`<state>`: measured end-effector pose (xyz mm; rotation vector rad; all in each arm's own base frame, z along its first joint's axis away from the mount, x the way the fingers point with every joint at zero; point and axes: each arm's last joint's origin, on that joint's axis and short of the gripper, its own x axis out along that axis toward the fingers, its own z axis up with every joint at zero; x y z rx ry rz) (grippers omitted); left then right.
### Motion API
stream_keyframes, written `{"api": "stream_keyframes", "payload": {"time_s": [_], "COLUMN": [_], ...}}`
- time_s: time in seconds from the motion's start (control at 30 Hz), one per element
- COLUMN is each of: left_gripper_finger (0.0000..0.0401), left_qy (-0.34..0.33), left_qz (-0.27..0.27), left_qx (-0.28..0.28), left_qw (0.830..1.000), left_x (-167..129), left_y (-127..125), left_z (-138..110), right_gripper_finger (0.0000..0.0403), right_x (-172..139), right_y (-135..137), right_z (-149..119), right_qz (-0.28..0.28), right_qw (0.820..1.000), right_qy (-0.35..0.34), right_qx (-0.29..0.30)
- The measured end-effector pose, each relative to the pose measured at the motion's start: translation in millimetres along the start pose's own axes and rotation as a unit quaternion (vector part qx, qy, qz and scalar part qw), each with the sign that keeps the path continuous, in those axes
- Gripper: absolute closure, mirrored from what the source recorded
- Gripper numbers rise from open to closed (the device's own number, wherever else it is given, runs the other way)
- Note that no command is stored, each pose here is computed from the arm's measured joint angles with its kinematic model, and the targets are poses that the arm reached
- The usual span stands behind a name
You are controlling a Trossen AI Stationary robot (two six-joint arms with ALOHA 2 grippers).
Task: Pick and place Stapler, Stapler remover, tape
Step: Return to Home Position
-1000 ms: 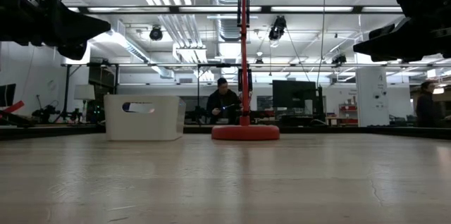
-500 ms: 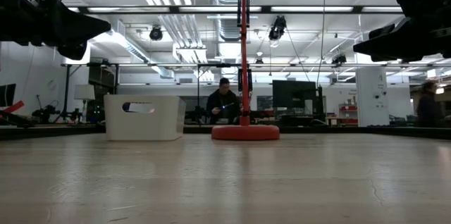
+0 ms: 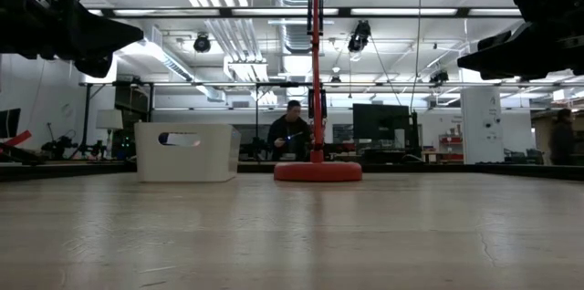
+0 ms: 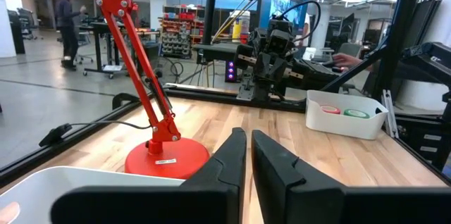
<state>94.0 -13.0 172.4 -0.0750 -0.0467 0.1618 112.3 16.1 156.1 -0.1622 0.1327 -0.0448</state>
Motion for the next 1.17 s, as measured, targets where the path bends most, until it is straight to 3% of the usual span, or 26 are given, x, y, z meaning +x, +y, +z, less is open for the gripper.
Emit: {"api": "stream_keyframes", "payload": {"time_s": [1.17], "left_gripper_finger": [0.0371], "left_qy": [0.000], "left_qz": [0.000], "left_qx": [0.000], "left_qw": [1.000], "left_x": [0.0], "left_y": [0.0], "left_z": [-0.2], "right_gripper_finger": [0.0394], "right_x": [0.0], "right_y": [0.0], "right_z": [0.1], "right_qz": [0.000], "right_qw": [1.000], "right_qy": [0.000], "right_qx": [0.000]}}
